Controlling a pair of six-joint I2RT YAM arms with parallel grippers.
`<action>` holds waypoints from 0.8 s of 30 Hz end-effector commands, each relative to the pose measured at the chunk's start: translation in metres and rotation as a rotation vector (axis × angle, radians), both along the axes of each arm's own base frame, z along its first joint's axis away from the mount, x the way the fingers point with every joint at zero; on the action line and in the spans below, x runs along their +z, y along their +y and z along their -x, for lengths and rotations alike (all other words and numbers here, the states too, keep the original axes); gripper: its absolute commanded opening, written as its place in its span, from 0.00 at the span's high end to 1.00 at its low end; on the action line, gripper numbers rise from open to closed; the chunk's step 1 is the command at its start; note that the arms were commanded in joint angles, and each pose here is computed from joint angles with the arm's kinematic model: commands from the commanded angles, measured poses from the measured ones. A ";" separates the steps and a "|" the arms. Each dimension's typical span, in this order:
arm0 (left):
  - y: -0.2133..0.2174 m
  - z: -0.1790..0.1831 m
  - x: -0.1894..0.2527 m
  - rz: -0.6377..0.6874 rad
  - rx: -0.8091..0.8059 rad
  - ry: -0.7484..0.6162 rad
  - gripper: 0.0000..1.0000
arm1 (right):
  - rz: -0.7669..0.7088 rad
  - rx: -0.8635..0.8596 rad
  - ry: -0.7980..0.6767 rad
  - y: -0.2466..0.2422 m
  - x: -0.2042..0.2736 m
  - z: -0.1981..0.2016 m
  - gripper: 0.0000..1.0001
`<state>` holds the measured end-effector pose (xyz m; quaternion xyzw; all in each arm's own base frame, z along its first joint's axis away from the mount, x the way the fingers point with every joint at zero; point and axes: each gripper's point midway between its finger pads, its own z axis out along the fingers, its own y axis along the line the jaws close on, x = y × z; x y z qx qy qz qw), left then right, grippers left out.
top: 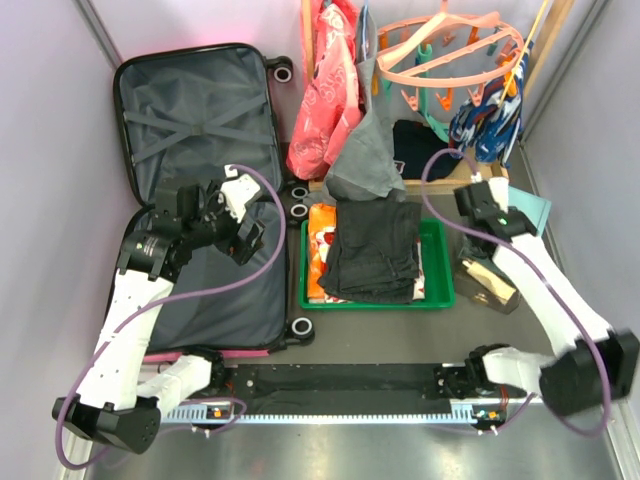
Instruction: Open, take out, and arrange the luggage
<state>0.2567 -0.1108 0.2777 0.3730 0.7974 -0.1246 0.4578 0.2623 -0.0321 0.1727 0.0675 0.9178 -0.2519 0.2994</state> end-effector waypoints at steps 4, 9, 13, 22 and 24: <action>-0.005 0.001 0.017 0.017 -0.025 -0.050 0.01 | -0.239 -0.147 -0.101 0.008 -0.007 0.006 1.00; -0.003 0.003 0.016 0.008 -0.022 -0.052 0.01 | -0.397 -0.228 -0.135 0.025 -0.038 0.025 1.00; -0.004 0.004 0.015 0.008 -0.029 -0.048 0.01 | -0.485 -0.312 -0.074 0.037 -0.073 0.043 1.00; -0.004 0.005 0.015 0.007 -0.037 -0.053 0.01 | -0.445 -0.448 -0.118 0.024 -0.104 0.046 1.00; -0.003 0.005 0.015 0.000 -0.036 -0.056 0.01 | -0.436 -0.473 -0.141 0.020 -0.103 0.038 1.00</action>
